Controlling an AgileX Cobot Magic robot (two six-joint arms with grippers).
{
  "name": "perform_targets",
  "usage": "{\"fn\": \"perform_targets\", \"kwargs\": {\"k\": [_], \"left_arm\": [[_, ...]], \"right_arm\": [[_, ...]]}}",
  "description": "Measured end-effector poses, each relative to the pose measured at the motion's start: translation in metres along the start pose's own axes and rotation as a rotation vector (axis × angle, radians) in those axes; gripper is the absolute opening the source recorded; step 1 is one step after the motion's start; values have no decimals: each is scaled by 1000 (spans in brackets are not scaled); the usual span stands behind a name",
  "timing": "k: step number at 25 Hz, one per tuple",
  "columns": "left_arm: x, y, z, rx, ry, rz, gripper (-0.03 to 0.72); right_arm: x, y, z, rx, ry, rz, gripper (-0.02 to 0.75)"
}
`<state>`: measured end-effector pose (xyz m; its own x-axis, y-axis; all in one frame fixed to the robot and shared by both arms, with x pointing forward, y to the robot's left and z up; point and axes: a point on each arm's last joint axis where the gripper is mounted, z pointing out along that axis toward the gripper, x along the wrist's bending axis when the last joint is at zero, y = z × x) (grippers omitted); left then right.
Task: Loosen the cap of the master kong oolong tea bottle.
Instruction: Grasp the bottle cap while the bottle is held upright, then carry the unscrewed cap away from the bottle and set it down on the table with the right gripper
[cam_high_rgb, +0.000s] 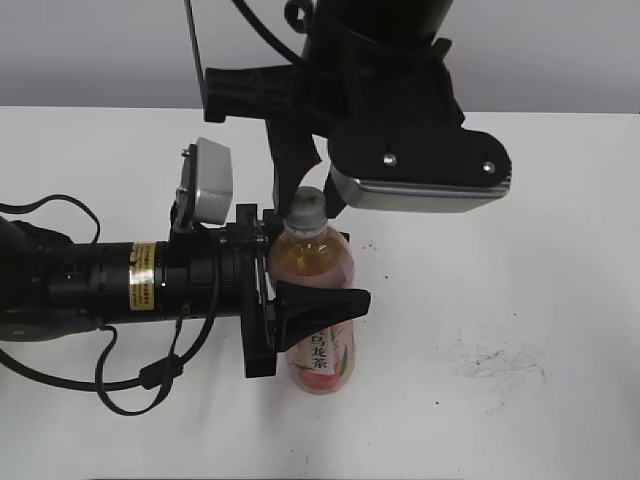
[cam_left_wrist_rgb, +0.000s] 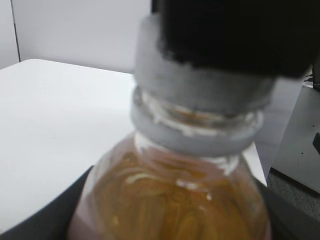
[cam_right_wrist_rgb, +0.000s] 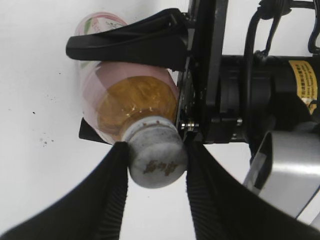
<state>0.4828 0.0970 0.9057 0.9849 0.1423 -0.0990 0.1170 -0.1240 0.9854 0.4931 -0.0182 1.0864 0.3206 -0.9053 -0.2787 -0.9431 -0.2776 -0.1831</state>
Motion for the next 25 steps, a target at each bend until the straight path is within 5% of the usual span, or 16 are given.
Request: {"fn": "perform_targets", "kwargs": {"k": [14, 19, 25], "left_arm": [[-1, 0, 0, 5, -10, 3, 445], [-1, 0, 0, 5, -10, 3, 445], [-1, 0, 0, 5, -10, 3, 445]], "right_arm": [[0, 3, -16, 36, -10, -4, 266], [8, 0, -22, 79, 32, 149, 266], [37, -8, -41, 153, 39, 555, 266]]}}
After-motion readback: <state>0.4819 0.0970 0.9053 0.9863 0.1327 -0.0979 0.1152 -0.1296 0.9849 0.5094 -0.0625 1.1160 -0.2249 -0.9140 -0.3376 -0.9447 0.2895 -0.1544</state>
